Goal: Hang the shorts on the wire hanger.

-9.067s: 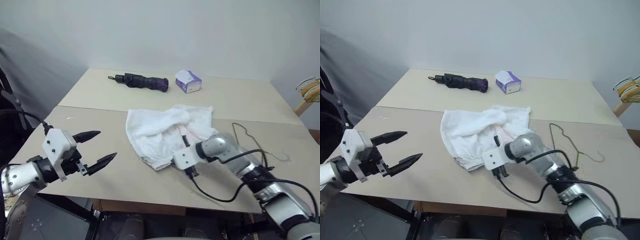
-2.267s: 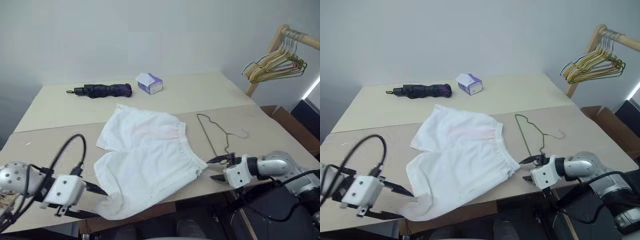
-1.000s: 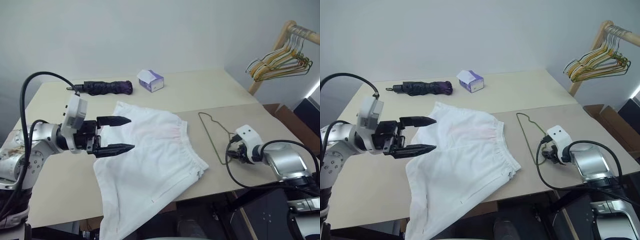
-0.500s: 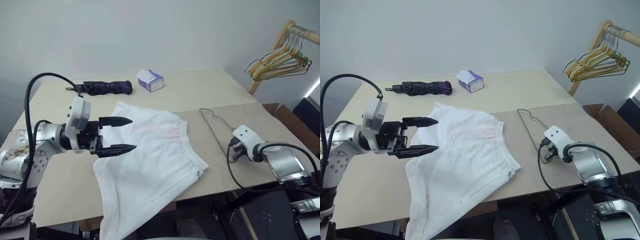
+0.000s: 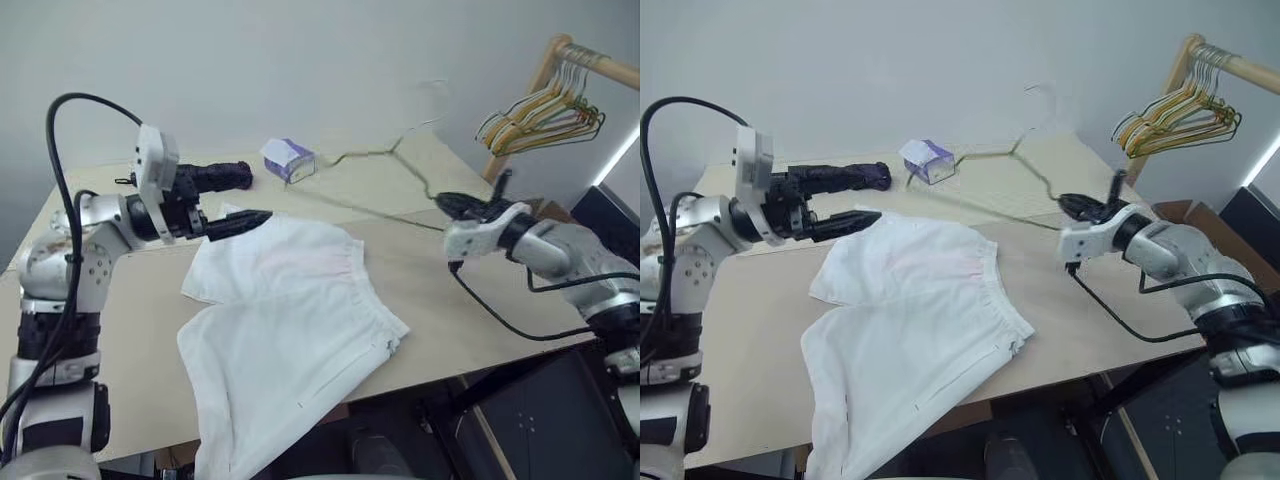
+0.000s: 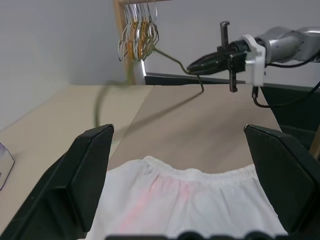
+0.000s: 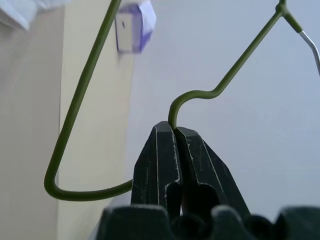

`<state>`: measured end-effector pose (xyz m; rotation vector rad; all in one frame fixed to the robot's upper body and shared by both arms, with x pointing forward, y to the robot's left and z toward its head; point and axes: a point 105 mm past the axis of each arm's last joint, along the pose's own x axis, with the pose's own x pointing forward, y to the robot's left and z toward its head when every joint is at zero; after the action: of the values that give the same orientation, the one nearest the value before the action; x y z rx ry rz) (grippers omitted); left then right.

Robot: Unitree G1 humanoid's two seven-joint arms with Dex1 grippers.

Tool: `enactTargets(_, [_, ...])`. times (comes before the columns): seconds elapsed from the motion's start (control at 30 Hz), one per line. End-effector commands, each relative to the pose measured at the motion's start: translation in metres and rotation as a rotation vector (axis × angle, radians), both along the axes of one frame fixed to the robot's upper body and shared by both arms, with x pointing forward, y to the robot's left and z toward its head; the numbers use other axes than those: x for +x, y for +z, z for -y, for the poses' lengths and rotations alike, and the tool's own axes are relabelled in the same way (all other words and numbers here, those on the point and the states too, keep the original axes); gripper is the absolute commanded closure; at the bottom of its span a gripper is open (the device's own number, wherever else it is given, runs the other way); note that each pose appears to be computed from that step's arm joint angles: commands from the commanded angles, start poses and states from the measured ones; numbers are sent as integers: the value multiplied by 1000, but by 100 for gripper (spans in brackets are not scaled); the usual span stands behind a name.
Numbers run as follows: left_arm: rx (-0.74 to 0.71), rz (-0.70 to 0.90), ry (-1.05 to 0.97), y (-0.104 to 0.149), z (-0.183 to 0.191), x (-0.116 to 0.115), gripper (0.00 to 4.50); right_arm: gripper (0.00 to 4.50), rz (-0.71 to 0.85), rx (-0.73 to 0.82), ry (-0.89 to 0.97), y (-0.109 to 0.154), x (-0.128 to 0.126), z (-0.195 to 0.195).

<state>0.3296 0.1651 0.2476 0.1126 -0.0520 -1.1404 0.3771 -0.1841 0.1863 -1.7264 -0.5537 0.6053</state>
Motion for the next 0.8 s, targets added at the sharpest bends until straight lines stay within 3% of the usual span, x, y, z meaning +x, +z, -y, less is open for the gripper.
enactTargets(0.03, [35, 1, -43, 6, -1, -1, 0, 445, 136, -82, 132, 16, -2, -9])
enactTargets(0.37, [451, -73, -127, -72, 16, 8, 0, 445, 240, -117, 294, 33, 2, -41])
enactTargets(0.53, [467, -127, -105, -87, 20, 14, 0, 445, 266, -112, 305, 39, 2, -44])
enactTargets(0.67, [457, -142, -106, -90, 23, 14, 84, 450, 273, -112, 306, 41, 1, -43])
enactTargets(0.8, [443, -137, -95, -88, 26, 18, 219, 450, 277, -118, 304, 41, 1, -43])
